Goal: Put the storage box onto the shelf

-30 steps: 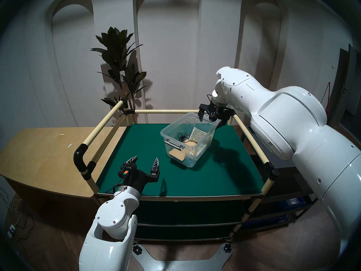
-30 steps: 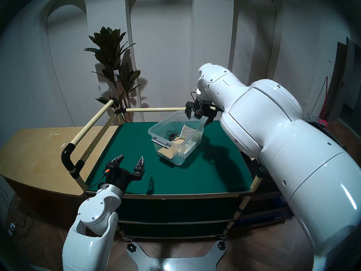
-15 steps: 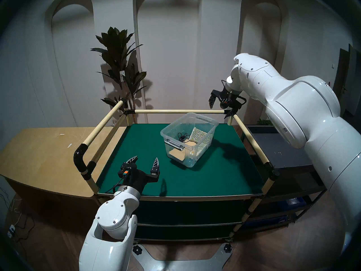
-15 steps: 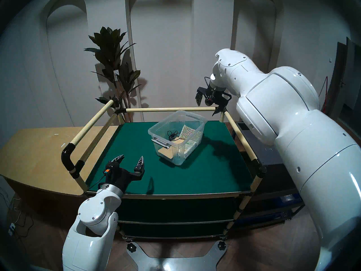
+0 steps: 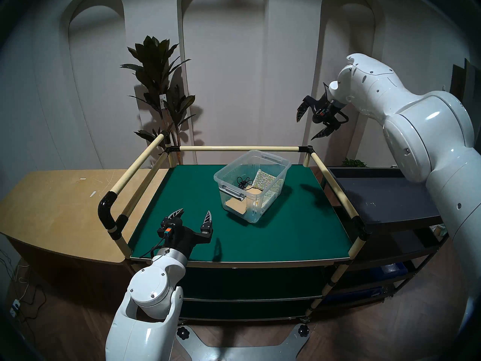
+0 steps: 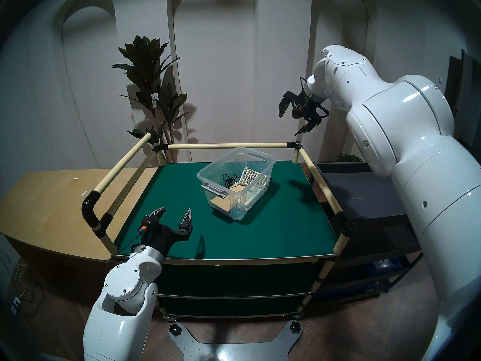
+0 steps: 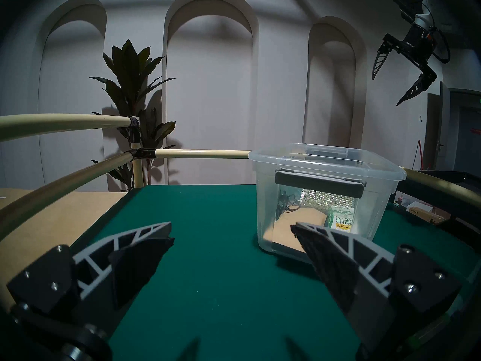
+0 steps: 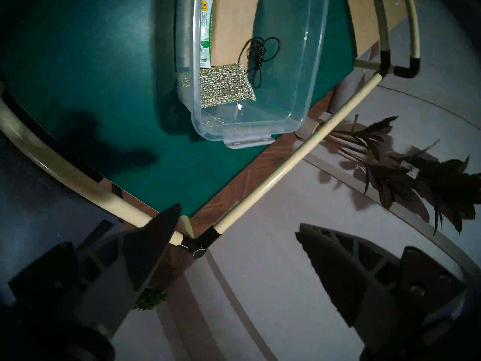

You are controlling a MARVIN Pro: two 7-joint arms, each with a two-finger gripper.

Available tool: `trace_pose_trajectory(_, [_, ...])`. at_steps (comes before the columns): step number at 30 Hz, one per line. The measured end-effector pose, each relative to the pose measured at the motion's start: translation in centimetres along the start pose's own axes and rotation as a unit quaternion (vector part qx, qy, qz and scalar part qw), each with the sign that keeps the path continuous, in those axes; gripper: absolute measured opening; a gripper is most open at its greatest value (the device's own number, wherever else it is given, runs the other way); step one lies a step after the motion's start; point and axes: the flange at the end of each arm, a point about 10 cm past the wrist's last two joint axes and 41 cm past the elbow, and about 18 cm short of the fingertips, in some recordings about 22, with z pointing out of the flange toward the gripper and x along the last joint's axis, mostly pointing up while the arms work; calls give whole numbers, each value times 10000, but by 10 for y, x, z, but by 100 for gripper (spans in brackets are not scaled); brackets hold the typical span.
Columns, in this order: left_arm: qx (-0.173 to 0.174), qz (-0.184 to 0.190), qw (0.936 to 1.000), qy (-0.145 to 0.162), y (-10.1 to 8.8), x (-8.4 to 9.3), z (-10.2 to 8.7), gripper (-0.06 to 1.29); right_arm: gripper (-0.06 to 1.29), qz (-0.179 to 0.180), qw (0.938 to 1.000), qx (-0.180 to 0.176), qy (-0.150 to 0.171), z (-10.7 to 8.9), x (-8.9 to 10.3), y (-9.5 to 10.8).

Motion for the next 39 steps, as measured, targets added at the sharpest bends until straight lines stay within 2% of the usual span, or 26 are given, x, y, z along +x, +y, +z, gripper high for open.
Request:
trace_pose_trajectory(10, [4, -3, 10000, -24, 0, -2, 0, 126, 124, 570, 9961, -630, 246, -2, -8, -13])
trace_pose_trajectory(13, [6, -5, 10000, -36, 0, -3, 0, 126, 124, 816, 9914, -943, 397, 0, -9, -16])
trace_pose_trajectory(18, [8, -6, 10000, -42, 0, -3, 0, 126, 124, 1046, 9856, -1218, 524, 2, -9, -19])
trace_pose_trajectory(29, [13, -8, 10000, -58, 0, -5, 0, 126, 124, 1806, 9618, -1915, 746, 4, -22, -47])
trace_pose_trajectory(31, [14, -8, 10000, -61, 0, -5, 0, 126, 124, 2052, 9530, -2094, 763, 3, -28, -61])
trace_pose_trajectory(33, [15, -8, 10000, -62, 0, -5, 0, 126, 124, 2120, 9505, -2141, 765, 3, -30, -65])
trace_pose_trajectory(39, [17, -9, 10000, -65, 0, -5, 0, 126, 124, 2548, 9327, -2431, 782, 1, -40, -91])
